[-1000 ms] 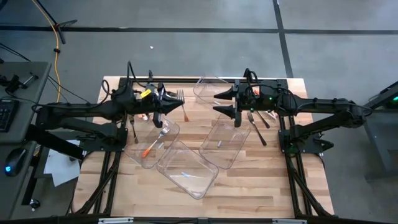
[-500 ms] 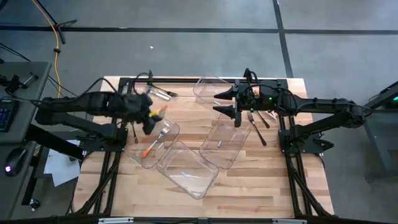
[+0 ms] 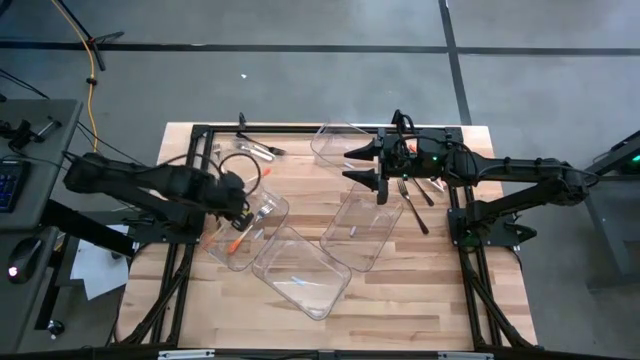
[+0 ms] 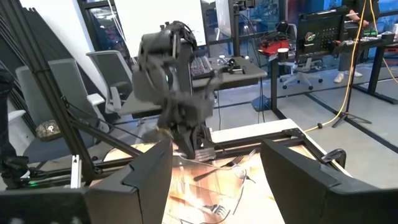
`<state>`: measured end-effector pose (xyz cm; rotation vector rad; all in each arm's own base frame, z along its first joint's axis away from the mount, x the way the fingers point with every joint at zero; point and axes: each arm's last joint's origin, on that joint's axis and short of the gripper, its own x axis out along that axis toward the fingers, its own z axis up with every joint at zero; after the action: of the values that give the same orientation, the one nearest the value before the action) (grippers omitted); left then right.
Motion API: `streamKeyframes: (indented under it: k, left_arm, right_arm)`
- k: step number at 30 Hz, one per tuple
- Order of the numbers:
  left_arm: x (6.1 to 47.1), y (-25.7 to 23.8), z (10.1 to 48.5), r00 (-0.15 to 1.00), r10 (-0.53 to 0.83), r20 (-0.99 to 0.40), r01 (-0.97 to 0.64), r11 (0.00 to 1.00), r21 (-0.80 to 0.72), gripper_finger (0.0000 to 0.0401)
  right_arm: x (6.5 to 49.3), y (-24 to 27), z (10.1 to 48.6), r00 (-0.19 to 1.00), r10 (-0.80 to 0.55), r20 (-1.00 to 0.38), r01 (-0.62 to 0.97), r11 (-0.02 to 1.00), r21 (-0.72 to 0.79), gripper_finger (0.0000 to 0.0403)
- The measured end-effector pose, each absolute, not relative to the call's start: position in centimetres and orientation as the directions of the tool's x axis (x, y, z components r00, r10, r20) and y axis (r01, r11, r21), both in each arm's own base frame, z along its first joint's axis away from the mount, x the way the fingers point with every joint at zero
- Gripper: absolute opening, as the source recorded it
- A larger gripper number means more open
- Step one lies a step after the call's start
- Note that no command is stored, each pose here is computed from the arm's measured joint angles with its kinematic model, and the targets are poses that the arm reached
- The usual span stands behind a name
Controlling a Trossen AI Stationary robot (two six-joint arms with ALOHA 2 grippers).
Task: Sort silverware by color (type)
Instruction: Put the orange fork into the middle left transparent bin
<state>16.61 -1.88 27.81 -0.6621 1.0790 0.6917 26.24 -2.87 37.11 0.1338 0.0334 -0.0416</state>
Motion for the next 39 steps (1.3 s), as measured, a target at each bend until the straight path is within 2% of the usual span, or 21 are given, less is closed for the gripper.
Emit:
streamKeyframes:
  k: [7,18,24,31,39]
  left_arm:
    - [17.8,-2.0,25.0,0.294,0.174,-0.940,-0.780,0.612,-0.131,0.0000]
    - [18.5,-1.2,25.3,0.359,0.187,-0.914,-0.782,0.595,-0.185,0.0000]
    - [19.2,0.0,24.6,0.314,0.207,-0.927,-0.784,0.607,-0.130,0.0000]
    - [21.1,0.5,23.3,0.305,0.180,-0.935,-0.777,0.615,-0.135,0.0000]
    - [22.7,0.5,20.7,0.187,0.155,-0.970,-0.761,0.647,-0.043,0.0000]
  right_arm:
    - [26.2,-2.9,37.1,0.999,-0.040,-0.037,0.044,0.990,0.133,0.0229]
    - [26.2,-2.9,37.0,0.998,-0.040,-0.042,0.045,0.990,0.133,0.0229]
    - [26.2,-2.9,37.0,0.998,-0.041,-0.042,0.046,0.990,0.133,0.0229]
    - [26.2,-2.9,37.0,0.998,-0.041,-0.045,0.046,0.990,0.133,0.0229]
    - [26.2,-2.9,36.8,0.997,-0.041,-0.067,0.049,0.990,0.134,0.0229]
